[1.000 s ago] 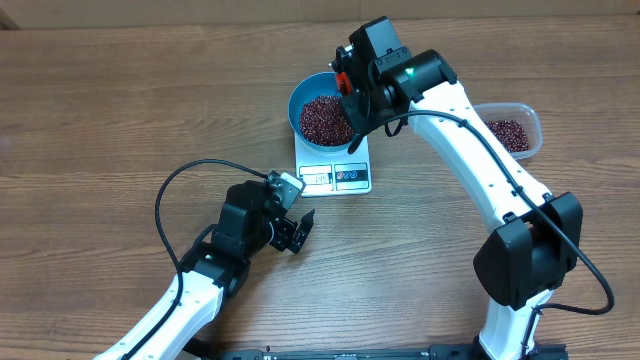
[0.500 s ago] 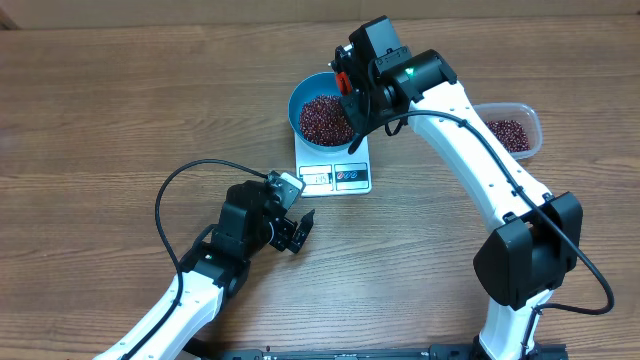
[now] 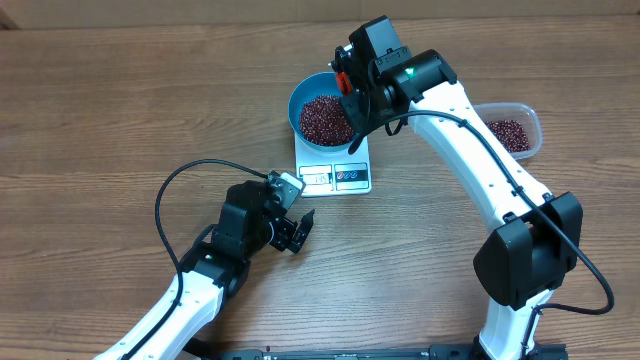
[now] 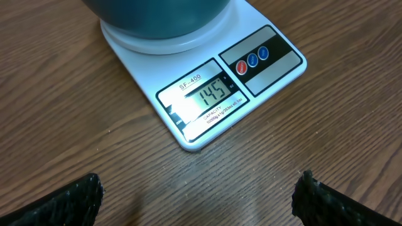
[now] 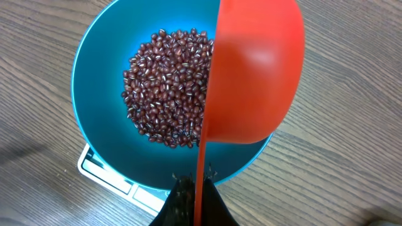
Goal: Scoop item into bowl and weigh 150g on scale
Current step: 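Lift the filled scoop and carry it left over the blue bowl, then tip the scoop over the blue bowl to pour a few beans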
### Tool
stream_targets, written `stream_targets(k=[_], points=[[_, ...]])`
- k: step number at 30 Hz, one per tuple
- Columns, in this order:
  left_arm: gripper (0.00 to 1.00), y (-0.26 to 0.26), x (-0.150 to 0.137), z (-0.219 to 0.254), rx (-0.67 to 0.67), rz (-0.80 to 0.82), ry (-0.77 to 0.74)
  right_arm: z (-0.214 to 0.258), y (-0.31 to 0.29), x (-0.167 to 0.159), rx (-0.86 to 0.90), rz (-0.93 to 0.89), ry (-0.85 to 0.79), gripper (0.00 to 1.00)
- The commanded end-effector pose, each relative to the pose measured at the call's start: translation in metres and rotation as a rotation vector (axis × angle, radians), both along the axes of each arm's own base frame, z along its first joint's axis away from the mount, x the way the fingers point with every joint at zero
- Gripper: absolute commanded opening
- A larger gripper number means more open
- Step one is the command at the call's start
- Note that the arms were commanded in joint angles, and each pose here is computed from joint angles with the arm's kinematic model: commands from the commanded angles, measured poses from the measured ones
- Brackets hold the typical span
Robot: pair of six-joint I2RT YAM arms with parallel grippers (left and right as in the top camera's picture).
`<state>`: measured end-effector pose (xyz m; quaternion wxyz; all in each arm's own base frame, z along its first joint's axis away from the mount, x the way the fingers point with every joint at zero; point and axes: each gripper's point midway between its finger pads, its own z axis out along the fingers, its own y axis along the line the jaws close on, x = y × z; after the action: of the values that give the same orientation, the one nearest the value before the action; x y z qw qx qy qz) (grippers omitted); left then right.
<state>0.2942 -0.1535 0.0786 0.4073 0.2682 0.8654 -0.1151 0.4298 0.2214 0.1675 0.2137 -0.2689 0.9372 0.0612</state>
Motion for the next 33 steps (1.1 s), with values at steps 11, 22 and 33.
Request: stream_targets(k=[11,22,33], points=[[1.00,-0.0006,-0.0004,-0.0019,-0.010,0.007,0.011,0.0309,-0.0028,0.0084,-0.006,0.012,-0.098,0.04],[0.99,-0.0006,-0.0004,-0.0019,-0.010,0.007,0.011,0.0317,-0.0037,0.0104,-0.018,0.024,-0.112,0.04],[1.00,-0.0006,-0.0004,-0.0019,-0.010,0.007,0.011,0.0317,-0.0037,0.0104,-0.019,0.024,-0.112,0.04]])
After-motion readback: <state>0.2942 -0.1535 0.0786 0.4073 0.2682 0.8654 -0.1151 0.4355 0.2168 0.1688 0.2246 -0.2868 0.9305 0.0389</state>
